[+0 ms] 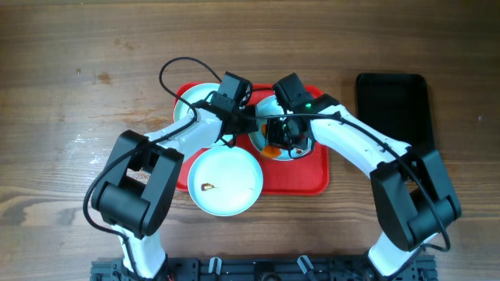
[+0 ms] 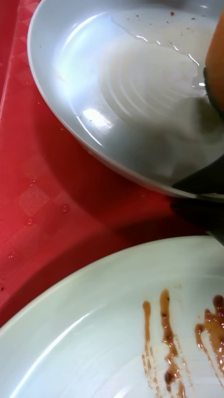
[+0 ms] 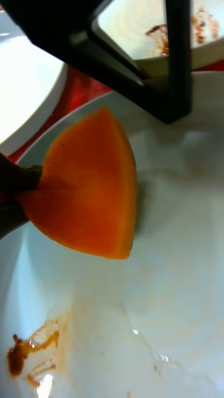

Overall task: Clean dirty plates on tray and stack at the side
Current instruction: 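Wipe the right plate with the sponge while the left gripper holds it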

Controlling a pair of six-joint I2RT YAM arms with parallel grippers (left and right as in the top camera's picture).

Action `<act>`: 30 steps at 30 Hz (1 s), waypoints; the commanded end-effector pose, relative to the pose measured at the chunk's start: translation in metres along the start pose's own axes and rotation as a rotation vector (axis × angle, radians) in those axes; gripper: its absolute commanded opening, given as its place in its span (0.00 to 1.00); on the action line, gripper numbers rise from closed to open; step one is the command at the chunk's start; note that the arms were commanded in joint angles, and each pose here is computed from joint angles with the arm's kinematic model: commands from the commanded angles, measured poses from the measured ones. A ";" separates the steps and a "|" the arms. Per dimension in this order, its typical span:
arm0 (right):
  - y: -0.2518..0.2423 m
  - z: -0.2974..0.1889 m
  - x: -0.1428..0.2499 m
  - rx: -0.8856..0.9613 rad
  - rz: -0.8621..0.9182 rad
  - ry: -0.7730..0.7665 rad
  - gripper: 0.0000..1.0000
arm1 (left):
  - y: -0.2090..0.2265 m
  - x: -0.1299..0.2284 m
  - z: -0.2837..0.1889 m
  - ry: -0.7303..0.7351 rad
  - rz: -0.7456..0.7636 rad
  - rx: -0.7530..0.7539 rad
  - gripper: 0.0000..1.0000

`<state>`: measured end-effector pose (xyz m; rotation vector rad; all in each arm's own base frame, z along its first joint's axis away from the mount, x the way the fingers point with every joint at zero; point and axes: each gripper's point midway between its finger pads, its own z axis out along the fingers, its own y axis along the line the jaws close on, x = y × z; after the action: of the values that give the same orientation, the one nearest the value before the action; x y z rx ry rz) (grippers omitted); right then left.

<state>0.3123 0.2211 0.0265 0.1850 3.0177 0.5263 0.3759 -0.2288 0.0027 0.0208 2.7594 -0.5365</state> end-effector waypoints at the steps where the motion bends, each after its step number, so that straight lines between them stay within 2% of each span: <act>1: -0.017 0.018 -0.004 0.071 0.072 -0.005 0.04 | 0.023 0.017 0.010 0.046 -0.035 -0.077 0.04; 4: -0.029 0.045 0.003 0.100 0.102 0.049 0.05 | 0.024 0.019 0.010 0.055 -0.036 -0.082 0.04; 8: -0.038 0.053 0.003 0.140 0.096 0.048 0.04 | 0.024 0.019 0.010 0.055 -0.036 -0.082 0.04; 19: -0.132 0.020 -0.014 0.525 0.078 -0.022 0.04 | 0.025 0.020 0.010 0.058 -0.036 -0.084 0.04; 24: -0.150 0.012 -0.023 0.577 0.109 -0.052 0.04 | 0.026 0.023 0.010 0.069 -0.026 -0.089 0.04; 30: -0.174 -0.008 -0.041 0.746 0.084 -0.166 0.04 | 0.029 0.028 0.009 0.089 -0.012 -0.099 0.04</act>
<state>0.3507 0.1098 0.0042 0.3673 2.9097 -0.1918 0.3689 -0.2300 0.0019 0.0089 2.7939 -0.5483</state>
